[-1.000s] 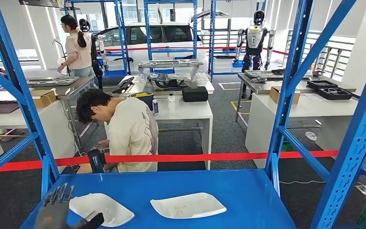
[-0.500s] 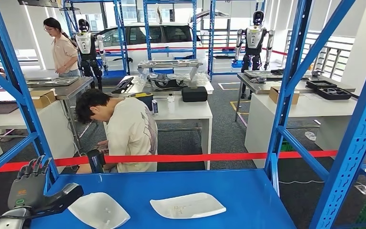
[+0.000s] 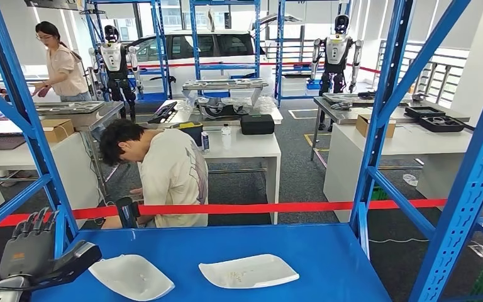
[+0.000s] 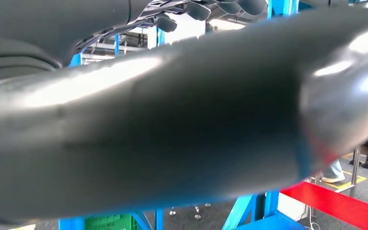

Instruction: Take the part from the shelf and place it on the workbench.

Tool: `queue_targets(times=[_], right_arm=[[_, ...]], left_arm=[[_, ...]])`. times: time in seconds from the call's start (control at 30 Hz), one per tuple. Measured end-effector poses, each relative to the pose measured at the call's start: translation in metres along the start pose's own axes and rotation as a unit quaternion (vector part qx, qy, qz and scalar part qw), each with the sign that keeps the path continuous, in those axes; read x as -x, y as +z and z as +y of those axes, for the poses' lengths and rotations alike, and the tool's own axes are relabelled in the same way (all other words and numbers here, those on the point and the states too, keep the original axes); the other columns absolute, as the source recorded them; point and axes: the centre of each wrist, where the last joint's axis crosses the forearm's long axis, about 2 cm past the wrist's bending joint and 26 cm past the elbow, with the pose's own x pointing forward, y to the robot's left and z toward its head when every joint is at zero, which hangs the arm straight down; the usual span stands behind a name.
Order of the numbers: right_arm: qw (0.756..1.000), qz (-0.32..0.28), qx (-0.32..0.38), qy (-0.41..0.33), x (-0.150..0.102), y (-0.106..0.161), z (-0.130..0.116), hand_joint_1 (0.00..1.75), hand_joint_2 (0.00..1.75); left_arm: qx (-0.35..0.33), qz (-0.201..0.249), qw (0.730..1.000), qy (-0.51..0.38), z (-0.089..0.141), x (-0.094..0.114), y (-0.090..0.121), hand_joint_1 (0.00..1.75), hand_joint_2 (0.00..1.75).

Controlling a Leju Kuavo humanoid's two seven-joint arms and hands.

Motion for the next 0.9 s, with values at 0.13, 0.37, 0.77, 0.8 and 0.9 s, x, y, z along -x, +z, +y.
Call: queue_targets(times=[0.13,0.37,0.77,0.8,0.9], right_arm=[[1.000,0.002,0.000,0.000,0.000,0.000,0.000,0.00,0.00],[1.000,0.002,0.000,0.001,0.001,0.000,0.000,0.00,0.00],[1.000,0.003,0.001,0.000,0.004,0.000,-0.001,0.00,0.00],[1.000,0.002,0.001,0.000,0.004,0.000,-0.001,0.00,0.00],[1.000,0.002,0.001,0.000,0.004,0.000,-0.001,0.00,0.00]], left_arm=[[0.005,0.001,1.000,0.009,-0.001,0.005,0.001,0.00,0.00],[0.010,0.004,1.000,0.016,-0.002,0.009,0.003,0.00,0.00],[0.014,0.001,1.000,0.016,-0.005,0.010,0.005,0.00,0.00],[0.017,0.002,1.000,0.016,-0.007,0.011,0.006,0.00,0.00],[0.029,0.000,0.999,0.018,-0.013,0.011,0.011,0.00,0.00]])
